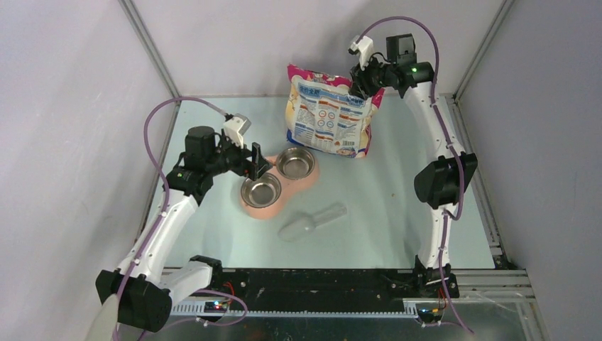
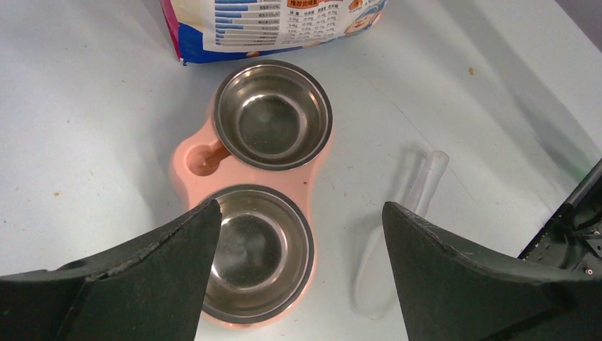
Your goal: Serve the pet food
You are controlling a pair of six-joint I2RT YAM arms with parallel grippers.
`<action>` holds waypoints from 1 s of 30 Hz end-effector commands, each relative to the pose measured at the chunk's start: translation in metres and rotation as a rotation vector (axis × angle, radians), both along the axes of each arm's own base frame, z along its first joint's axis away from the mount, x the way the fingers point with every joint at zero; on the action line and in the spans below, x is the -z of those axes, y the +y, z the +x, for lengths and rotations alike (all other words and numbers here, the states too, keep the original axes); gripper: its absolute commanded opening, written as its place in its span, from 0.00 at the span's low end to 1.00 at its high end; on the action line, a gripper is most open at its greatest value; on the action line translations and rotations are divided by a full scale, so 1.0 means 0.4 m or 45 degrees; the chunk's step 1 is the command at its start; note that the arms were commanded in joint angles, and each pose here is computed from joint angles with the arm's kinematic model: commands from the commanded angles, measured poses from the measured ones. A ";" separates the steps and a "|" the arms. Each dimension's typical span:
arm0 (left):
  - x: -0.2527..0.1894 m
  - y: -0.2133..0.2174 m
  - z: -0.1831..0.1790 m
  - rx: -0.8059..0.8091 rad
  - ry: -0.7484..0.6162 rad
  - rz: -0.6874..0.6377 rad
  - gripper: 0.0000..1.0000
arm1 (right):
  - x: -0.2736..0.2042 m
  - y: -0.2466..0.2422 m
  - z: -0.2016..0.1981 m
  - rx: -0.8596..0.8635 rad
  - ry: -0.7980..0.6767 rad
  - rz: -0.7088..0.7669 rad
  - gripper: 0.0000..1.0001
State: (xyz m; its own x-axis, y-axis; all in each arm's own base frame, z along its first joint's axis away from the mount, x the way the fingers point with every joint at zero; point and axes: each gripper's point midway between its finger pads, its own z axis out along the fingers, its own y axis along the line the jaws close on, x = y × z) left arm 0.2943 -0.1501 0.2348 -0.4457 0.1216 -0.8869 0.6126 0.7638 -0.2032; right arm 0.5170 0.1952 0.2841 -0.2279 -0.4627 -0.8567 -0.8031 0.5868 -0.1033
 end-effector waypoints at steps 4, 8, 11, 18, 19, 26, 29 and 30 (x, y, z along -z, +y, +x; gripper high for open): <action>-0.063 -0.008 0.014 0.013 -0.096 -0.013 0.91 | -0.047 -0.022 -0.104 -0.033 0.047 -0.062 0.00; -0.085 -0.024 0.033 0.027 -0.110 -0.027 0.90 | -0.093 -0.058 -0.146 0.096 0.095 -0.031 0.00; -0.102 -0.047 0.053 0.028 -0.102 -0.077 0.89 | -0.156 -0.061 -0.189 0.198 0.165 0.123 0.00; -0.085 -0.151 0.103 0.137 -0.041 -0.090 0.84 | -0.188 -0.061 -0.311 0.328 0.269 0.242 0.00; -0.071 -0.163 0.113 0.156 -0.033 -0.071 0.83 | -0.202 -0.063 -0.326 0.335 0.260 0.256 0.00; 0.017 -0.253 0.107 0.310 0.023 0.035 0.81 | -0.171 -0.019 -0.444 0.316 0.432 0.352 0.00; 0.042 -0.272 0.096 0.349 0.040 0.049 0.81 | -0.159 -0.010 -0.474 0.297 0.457 0.364 0.00; 0.048 -0.273 0.094 0.359 0.039 0.057 0.80 | -0.160 -0.012 -0.472 0.304 0.458 0.368 0.01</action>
